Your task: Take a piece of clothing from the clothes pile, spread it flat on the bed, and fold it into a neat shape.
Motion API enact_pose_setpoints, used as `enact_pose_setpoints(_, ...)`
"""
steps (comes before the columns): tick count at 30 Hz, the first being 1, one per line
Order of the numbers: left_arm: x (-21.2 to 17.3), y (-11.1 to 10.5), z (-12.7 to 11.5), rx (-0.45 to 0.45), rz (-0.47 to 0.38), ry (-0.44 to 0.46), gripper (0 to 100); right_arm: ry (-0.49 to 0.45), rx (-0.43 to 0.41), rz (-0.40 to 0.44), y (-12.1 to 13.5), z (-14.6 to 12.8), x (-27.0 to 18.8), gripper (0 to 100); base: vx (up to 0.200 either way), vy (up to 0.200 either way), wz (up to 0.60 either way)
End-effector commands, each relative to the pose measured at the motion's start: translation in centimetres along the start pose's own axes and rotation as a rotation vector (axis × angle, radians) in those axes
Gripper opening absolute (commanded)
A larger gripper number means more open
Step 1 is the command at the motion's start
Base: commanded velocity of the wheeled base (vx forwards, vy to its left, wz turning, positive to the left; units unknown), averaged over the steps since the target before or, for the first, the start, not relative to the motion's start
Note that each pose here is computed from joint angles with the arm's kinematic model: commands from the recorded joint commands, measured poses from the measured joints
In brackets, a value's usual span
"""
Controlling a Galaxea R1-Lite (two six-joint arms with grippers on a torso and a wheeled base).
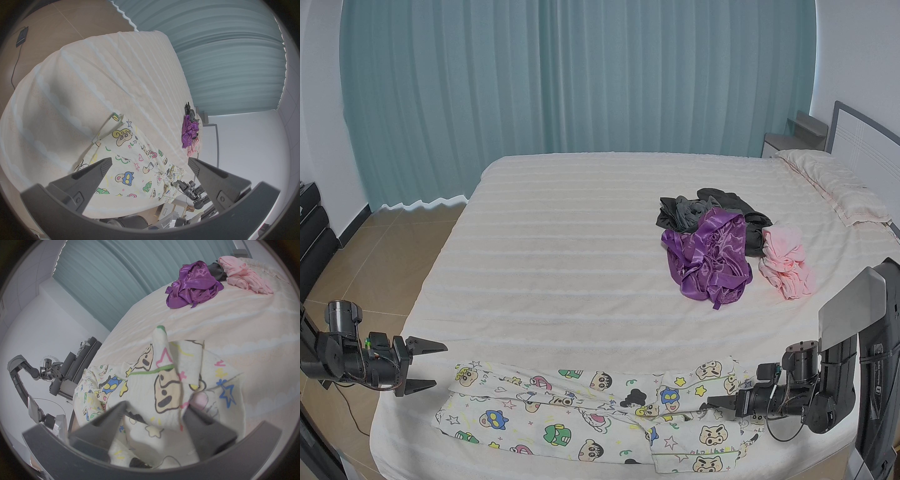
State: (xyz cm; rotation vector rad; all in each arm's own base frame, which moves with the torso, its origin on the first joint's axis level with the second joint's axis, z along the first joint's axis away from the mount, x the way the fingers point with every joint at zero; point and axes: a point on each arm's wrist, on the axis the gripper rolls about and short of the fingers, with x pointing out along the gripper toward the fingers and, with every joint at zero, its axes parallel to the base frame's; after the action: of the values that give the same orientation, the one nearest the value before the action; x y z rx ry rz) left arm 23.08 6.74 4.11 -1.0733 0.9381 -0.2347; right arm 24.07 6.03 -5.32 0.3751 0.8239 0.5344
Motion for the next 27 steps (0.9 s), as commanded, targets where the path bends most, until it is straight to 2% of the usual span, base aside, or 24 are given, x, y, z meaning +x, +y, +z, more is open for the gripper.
enact_pose_setpoints(1, 0.0, 0.1, 0.0, -0.003, 0.001, 0.002, 100, 0.006, 0.013, 0.034, 0.0, -0.1, -0.9, 0, 0.000, 0.000, 0.00)
enact_pose_setpoints(5, 0.0, 0.1, -0.1, -0.004, 0.002, 0.002, 100, -0.014, 0.029, 0.031, -0.1, 0.3, -1.5, 0, 0.000, 0.000, 0.00)
enact_pose_setpoints(8, 0.1, 0.1, 0.0, -0.002, 0.002, 0.003, 100, -0.037, 0.095, 0.033, 0.5, 0.7, -3.0, 0, 0.000, 0.000, 0.00)
enact_pose_setpoints(15, 0.1, 0.2, 0.0, 0.003, 0.004, 0.006, 100, -0.009, 0.139, 0.013, 0.6, -0.2, -4.2, 0, 0.000, 0.000, 0.00)
enact_pose_setpoints(19, 0.2, 0.3, 0.0, 0.003, 0.006, 0.008, 100, 0.023, 0.199, -0.033, -0.5, -1.0, -4.5, 0, 0.000, 0.000, 0.00)
enact_pose_setpoints(20, 0.2, 0.3, 0.0, 0.003, 0.006, 0.008, 100, 0.033, 0.206, -0.037, -0.6, -1.2, -4.4, 100, 0.000, 0.000, 0.00)
enact_pose_setpoints(27, 0.4, 0.1, 0.1, 0.014, 0.010, 0.007, 100, 0.034, 0.209, -0.044, -0.6, -1.3, -4.2, 100, 0.000, 0.000, 0.00)
